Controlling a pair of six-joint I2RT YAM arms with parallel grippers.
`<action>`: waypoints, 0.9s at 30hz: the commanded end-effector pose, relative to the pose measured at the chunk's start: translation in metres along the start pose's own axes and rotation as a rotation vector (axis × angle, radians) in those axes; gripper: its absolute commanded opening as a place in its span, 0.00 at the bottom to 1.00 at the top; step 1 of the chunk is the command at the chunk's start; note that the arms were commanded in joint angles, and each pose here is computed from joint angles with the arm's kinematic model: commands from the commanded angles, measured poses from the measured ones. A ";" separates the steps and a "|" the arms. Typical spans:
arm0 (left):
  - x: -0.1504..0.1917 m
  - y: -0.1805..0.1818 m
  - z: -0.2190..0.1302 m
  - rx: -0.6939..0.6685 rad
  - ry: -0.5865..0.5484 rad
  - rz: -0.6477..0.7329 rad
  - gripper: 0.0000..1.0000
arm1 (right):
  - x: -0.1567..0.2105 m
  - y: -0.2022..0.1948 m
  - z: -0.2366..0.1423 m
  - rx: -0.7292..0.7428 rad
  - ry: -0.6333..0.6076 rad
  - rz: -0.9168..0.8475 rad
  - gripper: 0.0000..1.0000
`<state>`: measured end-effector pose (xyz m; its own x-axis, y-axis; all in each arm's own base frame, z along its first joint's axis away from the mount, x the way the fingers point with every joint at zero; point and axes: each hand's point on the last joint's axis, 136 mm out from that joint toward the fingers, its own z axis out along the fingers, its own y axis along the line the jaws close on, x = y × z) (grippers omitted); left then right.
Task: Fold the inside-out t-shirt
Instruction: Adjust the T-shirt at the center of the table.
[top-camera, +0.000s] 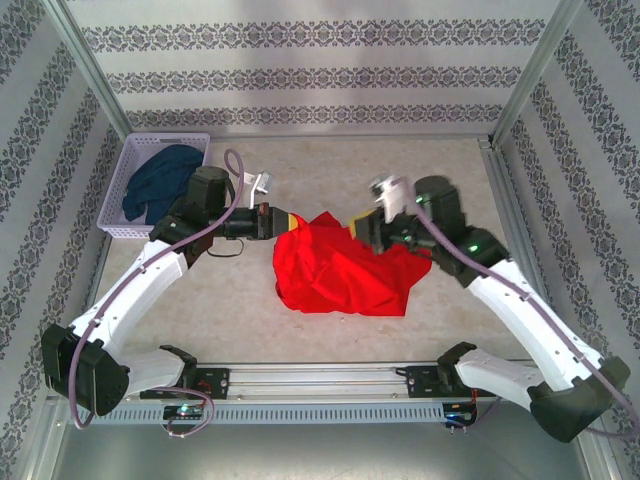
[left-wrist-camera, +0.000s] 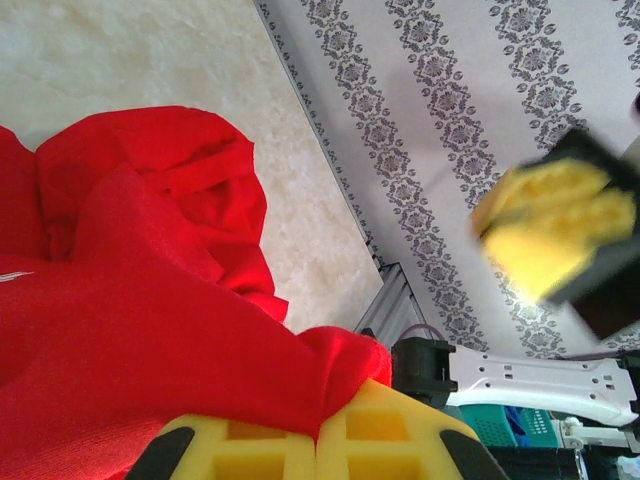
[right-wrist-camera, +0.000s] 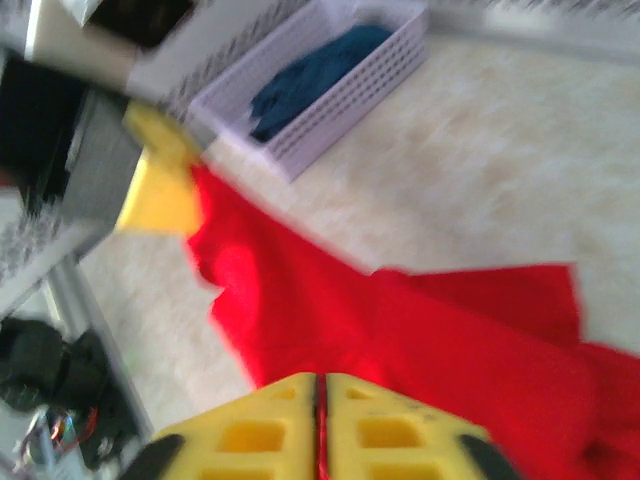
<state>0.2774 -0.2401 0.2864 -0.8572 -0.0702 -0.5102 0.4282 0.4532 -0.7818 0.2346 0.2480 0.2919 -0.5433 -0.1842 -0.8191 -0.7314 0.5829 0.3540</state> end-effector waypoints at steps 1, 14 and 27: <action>-0.003 -0.011 -0.005 0.001 -0.005 0.012 0.00 | 0.032 0.027 0.035 -0.023 0.041 -0.135 0.36; 0.000 -0.001 -0.009 -0.079 -0.010 0.013 0.00 | 0.035 0.014 0.088 0.164 0.007 -0.254 0.17; -0.007 0.041 -0.018 -0.324 -0.056 0.050 0.01 | 0.010 0.020 0.035 -0.285 -0.069 0.095 0.00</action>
<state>0.2927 -0.2148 0.2631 -0.8443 -0.1020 -0.5260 0.3396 0.6575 -0.6726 0.2478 0.2772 0.2538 -0.5255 -0.1458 -0.8382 -0.7564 0.5311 0.3818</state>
